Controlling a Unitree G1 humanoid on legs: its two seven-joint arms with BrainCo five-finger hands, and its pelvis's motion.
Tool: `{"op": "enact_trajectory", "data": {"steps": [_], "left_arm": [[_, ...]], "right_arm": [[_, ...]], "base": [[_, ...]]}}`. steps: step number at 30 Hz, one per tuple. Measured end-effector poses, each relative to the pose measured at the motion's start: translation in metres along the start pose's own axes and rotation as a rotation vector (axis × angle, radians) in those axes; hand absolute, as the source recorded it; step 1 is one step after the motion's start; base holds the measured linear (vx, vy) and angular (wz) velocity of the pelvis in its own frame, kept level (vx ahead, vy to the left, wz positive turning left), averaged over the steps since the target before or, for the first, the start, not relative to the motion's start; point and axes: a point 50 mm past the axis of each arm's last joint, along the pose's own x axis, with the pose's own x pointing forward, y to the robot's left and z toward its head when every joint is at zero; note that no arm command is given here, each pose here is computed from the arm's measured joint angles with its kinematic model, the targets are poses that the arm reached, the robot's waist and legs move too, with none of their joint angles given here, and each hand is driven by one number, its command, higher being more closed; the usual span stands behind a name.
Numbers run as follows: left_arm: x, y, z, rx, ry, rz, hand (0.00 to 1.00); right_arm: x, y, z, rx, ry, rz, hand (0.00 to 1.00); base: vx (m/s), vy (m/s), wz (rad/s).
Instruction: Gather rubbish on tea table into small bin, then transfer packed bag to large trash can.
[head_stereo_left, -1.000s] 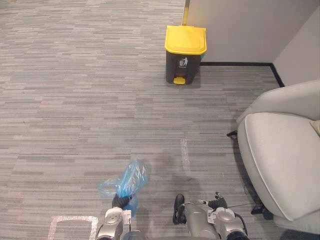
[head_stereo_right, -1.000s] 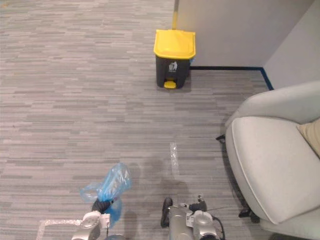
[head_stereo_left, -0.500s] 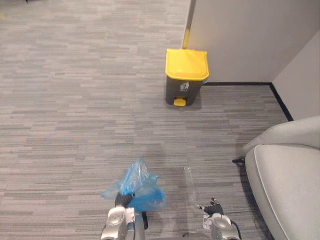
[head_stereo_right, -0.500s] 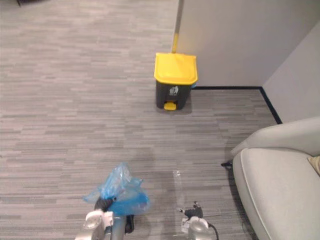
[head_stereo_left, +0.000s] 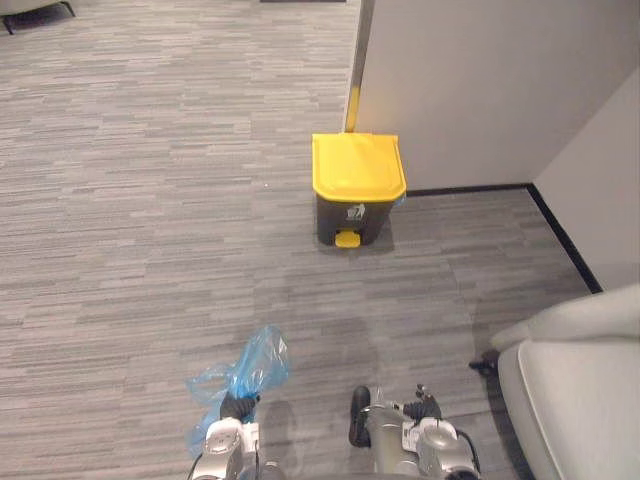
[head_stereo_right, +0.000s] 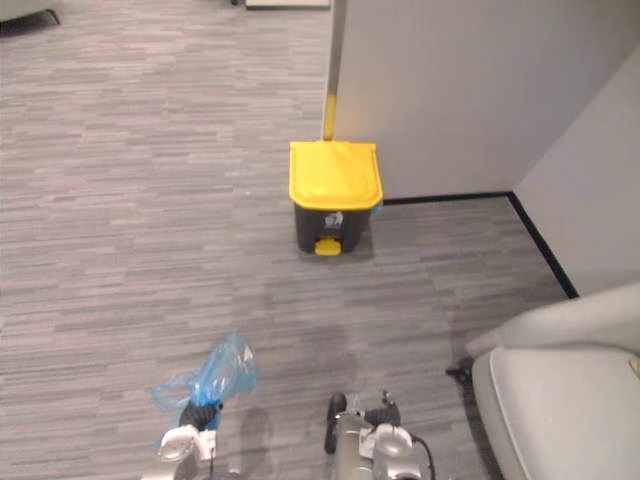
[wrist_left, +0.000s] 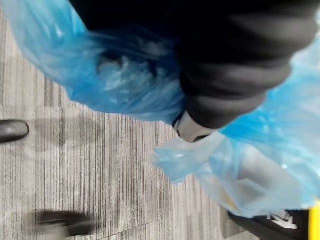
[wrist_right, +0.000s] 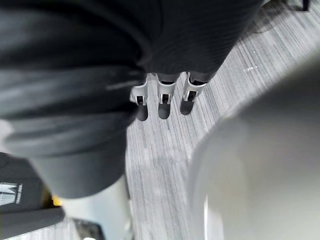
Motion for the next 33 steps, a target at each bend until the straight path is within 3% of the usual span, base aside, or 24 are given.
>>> {"op": "enact_trajectory", "data": {"steps": [7,13,23,33], "left_arm": [[-0.005,-0.022,0.003,-0.069,-0.028,-0.055,1.0],[-0.004,-0.03,0.013,-0.08,-0.061,-0.086,1.0],[-0.003,-0.009,0.002,0.009,-0.024,-0.045,1.0],[-0.001,-0.004,-0.006,0.015,0.026,-0.025,1.0]], "right_arm": [[-0.007,0.004,-0.019,0.018,0.057,0.007,0.0],[-0.008,0.002,-0.021,0.057,0.06,-0.013,0.0],[-0.012,0.014,-0.028,0.045,0.087,0.028,0.0],[-0.004,0.003,-0.014,-0.002,0.051,0.005,0.0]], "base": [[0.38,-0.152,0.15],[0.32,0.121,-0.11],[0.36,0.191,-0.22],[0.42,-0.104,0.14]]}}
